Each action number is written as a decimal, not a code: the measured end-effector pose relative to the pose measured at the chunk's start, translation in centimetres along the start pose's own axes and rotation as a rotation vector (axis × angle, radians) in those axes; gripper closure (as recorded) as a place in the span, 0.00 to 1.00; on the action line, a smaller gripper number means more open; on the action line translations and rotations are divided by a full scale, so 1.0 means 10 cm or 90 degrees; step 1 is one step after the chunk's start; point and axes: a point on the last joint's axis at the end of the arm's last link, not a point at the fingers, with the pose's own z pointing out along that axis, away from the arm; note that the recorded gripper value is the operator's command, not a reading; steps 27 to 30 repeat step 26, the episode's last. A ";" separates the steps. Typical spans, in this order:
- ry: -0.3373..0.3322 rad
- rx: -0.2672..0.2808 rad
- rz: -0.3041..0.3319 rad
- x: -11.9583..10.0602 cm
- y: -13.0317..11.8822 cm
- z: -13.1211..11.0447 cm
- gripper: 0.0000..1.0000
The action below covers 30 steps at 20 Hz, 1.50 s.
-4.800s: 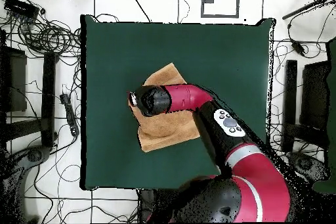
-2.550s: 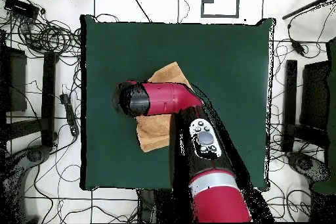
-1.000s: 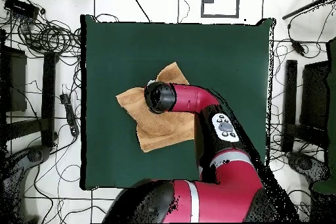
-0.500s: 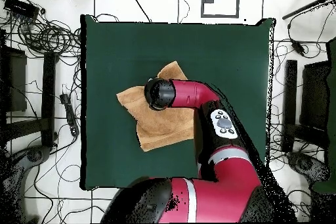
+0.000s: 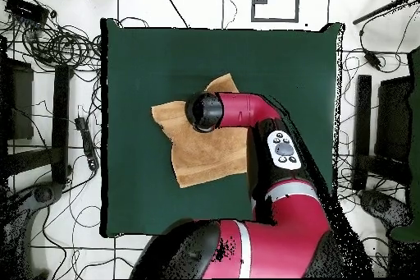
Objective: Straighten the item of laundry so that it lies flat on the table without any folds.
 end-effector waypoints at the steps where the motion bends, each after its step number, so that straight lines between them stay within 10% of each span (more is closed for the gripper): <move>1: -0.005 0.005 -0.002 -0.02 -0.05 0.00 0.00; 16: -0.045 0.066 0.026 -0.17 -1.20 -0.07 0.00; 30: -0.085 0.051 0.039 -0.12 -1.30 -0.08 0.00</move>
